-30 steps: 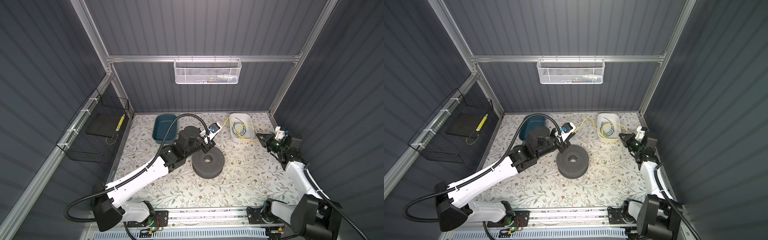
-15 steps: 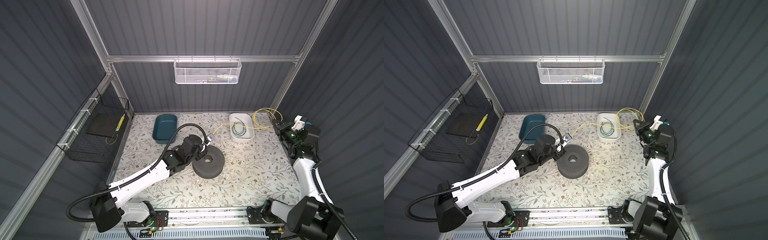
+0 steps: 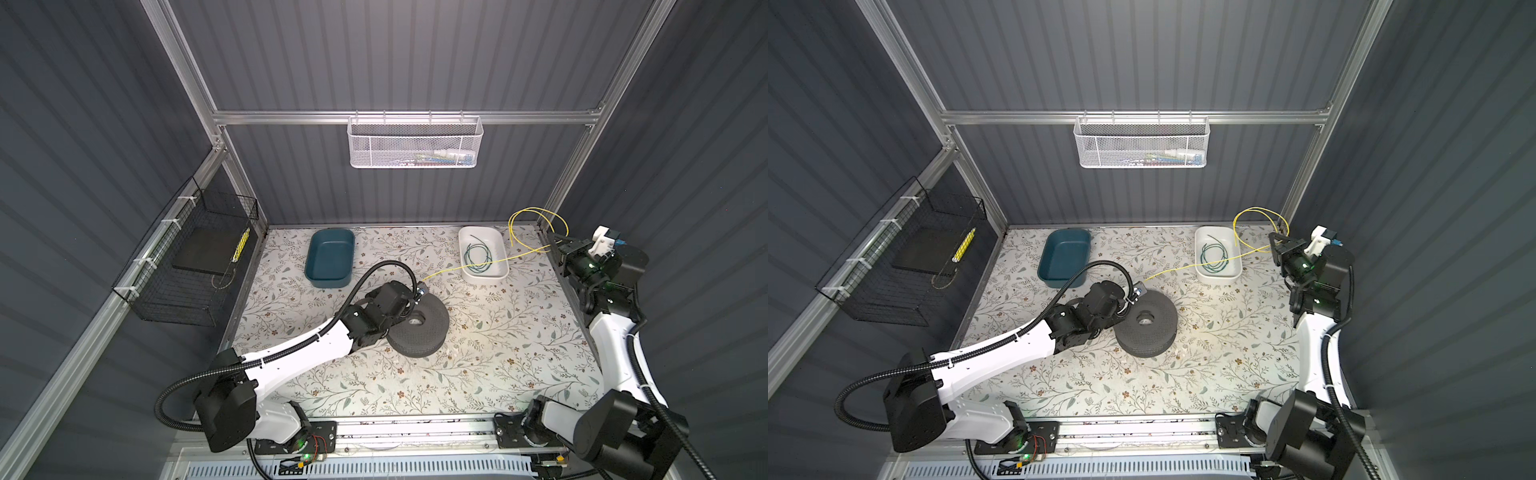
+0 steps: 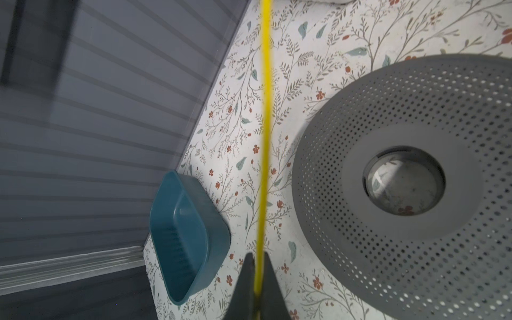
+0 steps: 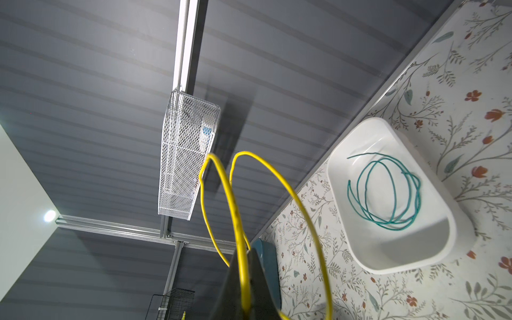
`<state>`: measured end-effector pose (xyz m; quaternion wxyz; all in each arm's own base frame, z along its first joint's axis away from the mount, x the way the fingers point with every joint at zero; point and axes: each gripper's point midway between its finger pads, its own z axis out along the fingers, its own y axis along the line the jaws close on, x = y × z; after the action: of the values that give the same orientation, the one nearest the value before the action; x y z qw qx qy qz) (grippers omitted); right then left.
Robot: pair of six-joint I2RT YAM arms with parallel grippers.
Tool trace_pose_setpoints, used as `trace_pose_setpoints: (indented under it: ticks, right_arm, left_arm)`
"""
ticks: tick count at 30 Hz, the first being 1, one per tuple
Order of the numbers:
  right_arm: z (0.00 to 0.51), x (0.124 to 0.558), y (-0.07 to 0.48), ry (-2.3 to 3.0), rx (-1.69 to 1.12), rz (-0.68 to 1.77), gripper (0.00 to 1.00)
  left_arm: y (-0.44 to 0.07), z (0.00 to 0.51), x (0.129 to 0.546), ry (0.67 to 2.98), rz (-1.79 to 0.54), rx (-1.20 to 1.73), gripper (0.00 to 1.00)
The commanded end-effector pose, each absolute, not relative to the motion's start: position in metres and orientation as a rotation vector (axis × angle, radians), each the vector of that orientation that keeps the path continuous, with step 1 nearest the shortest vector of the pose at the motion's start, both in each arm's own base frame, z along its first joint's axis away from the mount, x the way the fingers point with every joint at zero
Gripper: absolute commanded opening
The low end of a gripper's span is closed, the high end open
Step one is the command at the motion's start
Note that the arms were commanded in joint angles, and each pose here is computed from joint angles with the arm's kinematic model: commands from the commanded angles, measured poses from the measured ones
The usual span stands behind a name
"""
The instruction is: Wrap the cables
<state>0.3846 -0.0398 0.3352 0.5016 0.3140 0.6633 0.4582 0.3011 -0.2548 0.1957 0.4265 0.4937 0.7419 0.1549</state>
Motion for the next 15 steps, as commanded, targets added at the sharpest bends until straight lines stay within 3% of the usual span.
trace_pose_setpoints:
  ticks: [1, 7, 15]
  right_arm:
    - [0.352, 0.377, -0.027, 1.59, 0.674, 1.023, 0.0]
    - [0.345, 0.376, 0.003, 1.647, 0.629, 1.036, 0.0]
    - [0.342, 0.381, 0.025, 1.702, 0.61, 0.978, 0.0]
  left_arm:
    - [-0.248, 0.233, 0.304, 1.844, 0.396, 1.205, 0.25]
    - [-0.253, 0.303, 0.295, 1.737, 0.334, 1.249, 0.72]
    - [-0.263, 0.392, 0.29, 1.566, 0.224, 1.152, 0.76]
